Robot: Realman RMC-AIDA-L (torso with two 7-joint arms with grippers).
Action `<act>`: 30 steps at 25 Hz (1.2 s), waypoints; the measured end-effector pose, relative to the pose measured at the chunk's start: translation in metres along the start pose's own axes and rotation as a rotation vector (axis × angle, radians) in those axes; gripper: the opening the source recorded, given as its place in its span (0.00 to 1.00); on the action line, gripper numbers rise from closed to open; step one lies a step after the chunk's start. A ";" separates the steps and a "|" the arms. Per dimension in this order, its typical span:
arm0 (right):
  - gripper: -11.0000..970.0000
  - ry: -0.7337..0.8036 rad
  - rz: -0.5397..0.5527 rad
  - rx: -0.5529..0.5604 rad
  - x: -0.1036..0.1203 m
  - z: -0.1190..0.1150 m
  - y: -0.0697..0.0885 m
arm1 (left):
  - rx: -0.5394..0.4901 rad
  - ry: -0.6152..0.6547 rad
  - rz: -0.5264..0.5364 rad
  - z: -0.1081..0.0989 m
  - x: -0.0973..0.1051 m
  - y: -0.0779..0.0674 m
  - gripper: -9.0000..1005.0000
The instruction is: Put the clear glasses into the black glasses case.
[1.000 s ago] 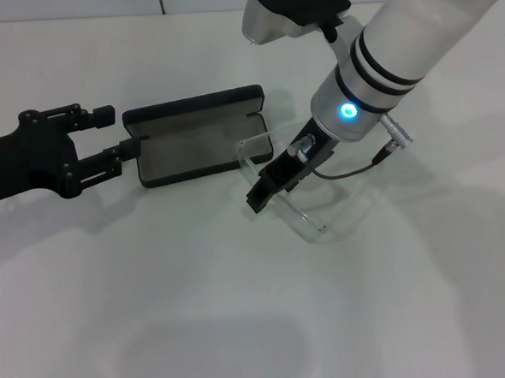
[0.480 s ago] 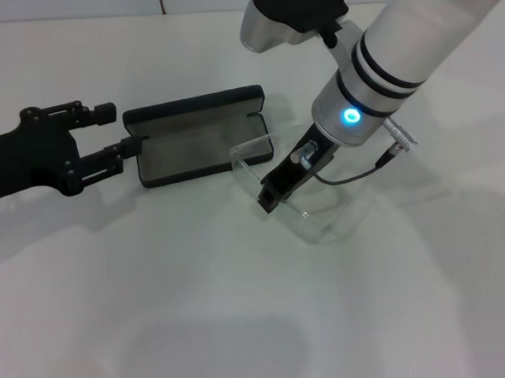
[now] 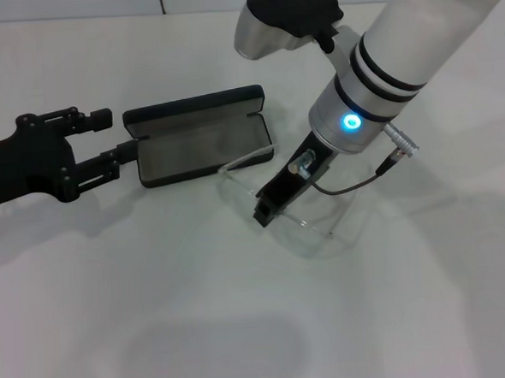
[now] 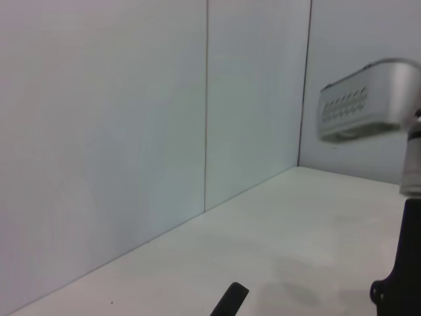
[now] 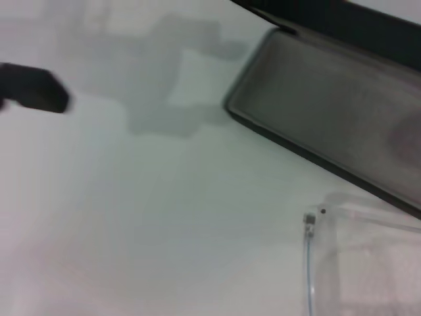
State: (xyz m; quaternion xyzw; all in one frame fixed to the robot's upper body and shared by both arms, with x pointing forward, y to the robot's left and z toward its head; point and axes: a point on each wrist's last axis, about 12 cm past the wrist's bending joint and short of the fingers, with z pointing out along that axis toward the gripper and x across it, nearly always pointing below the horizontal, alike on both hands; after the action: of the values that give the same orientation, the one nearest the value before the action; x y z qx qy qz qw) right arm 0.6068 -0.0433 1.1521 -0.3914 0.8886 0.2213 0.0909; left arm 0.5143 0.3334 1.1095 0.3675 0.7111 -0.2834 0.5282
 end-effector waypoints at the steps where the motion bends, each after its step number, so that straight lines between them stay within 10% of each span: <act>1: 0.17 -0.012 -0.010 -0.012 -0.001 -0.003 0.002 | -0.002 -0.001 -0.002 -0.001 0.001 0.000 0.54; 21: 0.08 -0.446 -0.155 -0.016 0.041 -0.103 0.003 | -0.106 -0.166 -0.033 -0.027 -0.008 0.004 0.53; 30: 0.08 -0.766 -0.275 -0.254 0.082 -0.135 -0.018 | -0.083 -0.307 -0.033 -0.024 -0.026 0.004 0.52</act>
State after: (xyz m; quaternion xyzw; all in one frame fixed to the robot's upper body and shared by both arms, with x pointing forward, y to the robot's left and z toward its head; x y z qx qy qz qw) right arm 0.5660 -0.1708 1.2386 -0.4039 0.6958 0.4444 0.3940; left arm 0.5088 0.3488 1.1411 0.2858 0.6391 -0.3155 0.6406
